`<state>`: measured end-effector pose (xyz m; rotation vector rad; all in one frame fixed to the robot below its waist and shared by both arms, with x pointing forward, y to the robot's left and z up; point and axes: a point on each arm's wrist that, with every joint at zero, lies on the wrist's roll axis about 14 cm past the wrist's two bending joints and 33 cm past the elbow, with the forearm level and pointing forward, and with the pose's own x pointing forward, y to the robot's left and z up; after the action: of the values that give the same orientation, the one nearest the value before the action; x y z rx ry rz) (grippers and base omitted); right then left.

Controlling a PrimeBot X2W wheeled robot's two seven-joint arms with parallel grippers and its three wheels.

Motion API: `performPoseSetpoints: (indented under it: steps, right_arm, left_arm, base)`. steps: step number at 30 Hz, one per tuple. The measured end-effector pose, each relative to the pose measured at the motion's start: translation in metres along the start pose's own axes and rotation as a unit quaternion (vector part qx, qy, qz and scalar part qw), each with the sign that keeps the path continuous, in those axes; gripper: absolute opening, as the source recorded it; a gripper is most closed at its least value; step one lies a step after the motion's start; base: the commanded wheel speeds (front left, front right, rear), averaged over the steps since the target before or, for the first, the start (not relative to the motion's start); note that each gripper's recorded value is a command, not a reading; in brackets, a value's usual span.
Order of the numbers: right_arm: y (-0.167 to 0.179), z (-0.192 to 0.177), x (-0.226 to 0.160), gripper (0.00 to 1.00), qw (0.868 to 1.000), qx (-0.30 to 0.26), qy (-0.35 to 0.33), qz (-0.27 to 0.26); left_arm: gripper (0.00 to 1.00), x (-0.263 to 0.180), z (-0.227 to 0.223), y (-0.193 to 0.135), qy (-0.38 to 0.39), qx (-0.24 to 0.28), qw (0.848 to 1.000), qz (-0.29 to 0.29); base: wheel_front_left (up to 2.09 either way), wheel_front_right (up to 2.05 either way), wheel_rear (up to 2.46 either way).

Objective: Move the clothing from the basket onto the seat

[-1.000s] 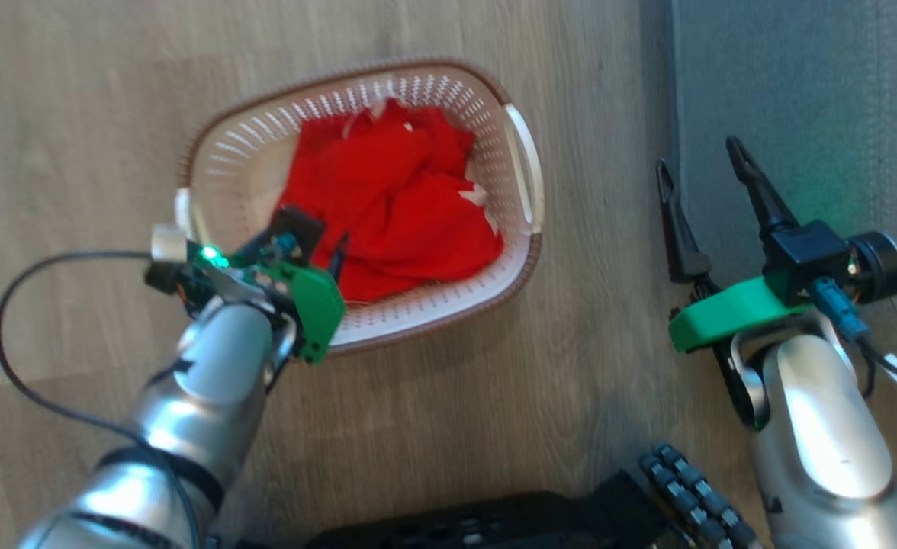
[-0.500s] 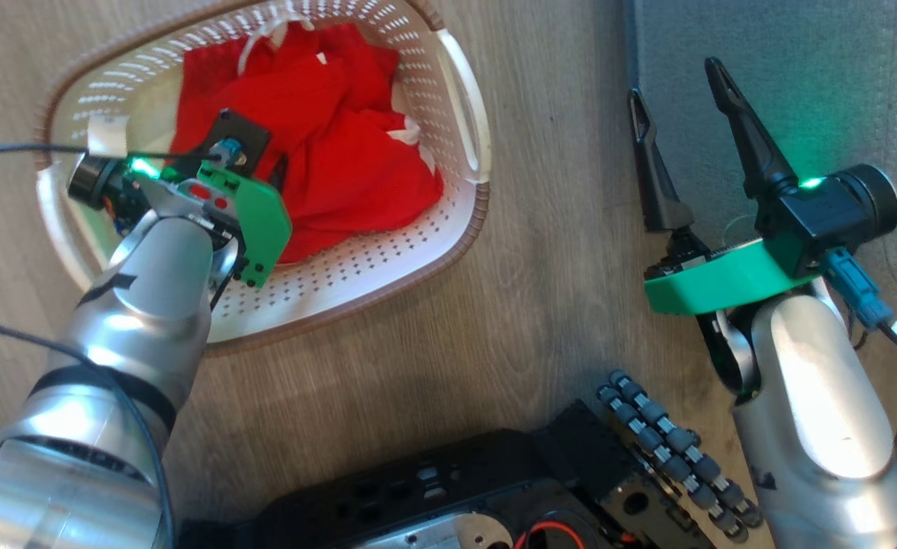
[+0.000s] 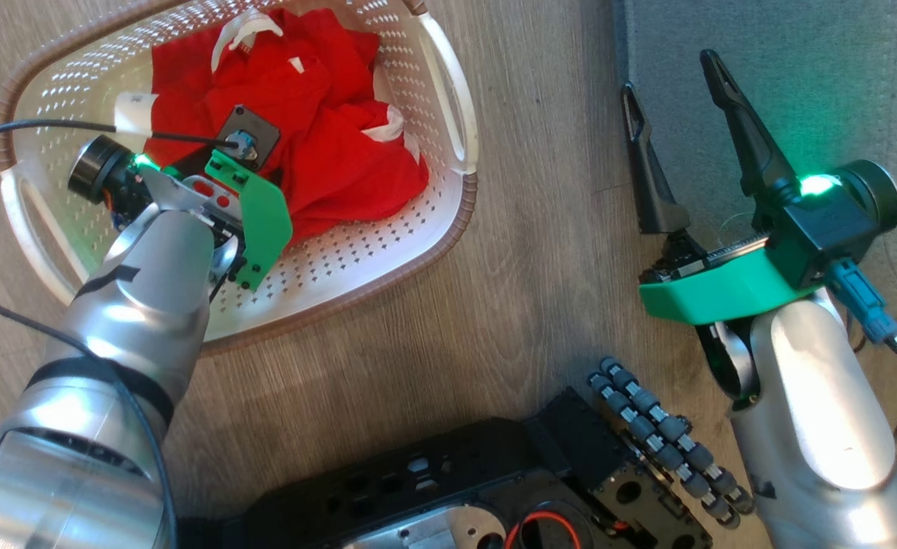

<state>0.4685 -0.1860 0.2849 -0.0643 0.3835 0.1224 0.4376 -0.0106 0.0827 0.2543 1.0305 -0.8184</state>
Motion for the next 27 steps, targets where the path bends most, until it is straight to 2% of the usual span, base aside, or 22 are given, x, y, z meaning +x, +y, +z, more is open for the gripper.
performPoseSetpoints:
  steps: [1, 2, 3, 4, 8, 15, 20, 23, 27]
  right_arm:
    - [0.000, -0.001, 0.000, 1.00, 1.000, 0.000, 0.000, 0.000]
    - [0.001, -0.001, 0.001, 1.00, 1.000, 0.001, 0.001, 0.001]
    - [0.001, -0.001, 0.001, 1.00, 1.000, 0.001, 0.001, 0.002]
    - [0.002, -0.002, 0.001, 1.00, 1.000, 0.002, 0.001, 0.002]
    - [0.002, -0.002, 0.003, 1.00, 1.000, 0.003, 0.001, 0.003]
    - [0.007, 0.000, 0.008, 1.00, 1.000, 0.028, -0.006, 0.006]
    - [0.007, 0.023, 0.016, 1.00, 0.999, 0.027, -0.036, 0.011]
    - [0.007, 0.038, 0.013, 1.00, 0.998, 0.037, -0.050, 0.009]
    - [0.008, 0.058, 0.007, 1.00, 0.997, 0.037, -0.069, 0.011]
  left_arm:
    - [0.63, 0.000, -0.001, -0.001, 0.001, 0.001, 1.000, -0.003]
    - [0.47, 0.000, -0.002, -0.001, 0.002, 0.001, 1.000, -0.003]
    - [0.47, -0.001, -0.003, 0.000, 0.003, 0.002, 1.000, -0.003]
    - [0.00, -0.001, -0.003, -0.001, 0.004, 0.003, 1.000, -0.006]
    - [0.00, -0.002, -0.006, -0.001, 0.004, 0.005, 1.000, -0.010]
    - [0.00, -0.009, 0.003, 0.008, -0.029, -0.033, 0.999, 0.003]
    - [0.00, -0.021, 0.022, 0.016, -0.062, -0.027, 0.998, 0.018]
    - [0.00, -0.036, 0.040, 0.024, -0.090, -0.040, 0.995, 0.036]
    - [0.00, -0.059, 0.064, 0.027, -0.120, -0.029, 0.991, 0.054]
  base:
    - [0.00, 0.00, 0.00]
    - [0.00, 0.00, 0.00]
    - [0.00, 0.00, 0.00]
    - [0.00, 0.00, 0.00]
    - [0.00, 0.00, 0.00]
    - [0.00, 0.00, 0.00]
    - [0.00, 0.00, 0.00]
    - [0.00, 0.00, 0.00]
    - [0.00, 0.00, 0.00]
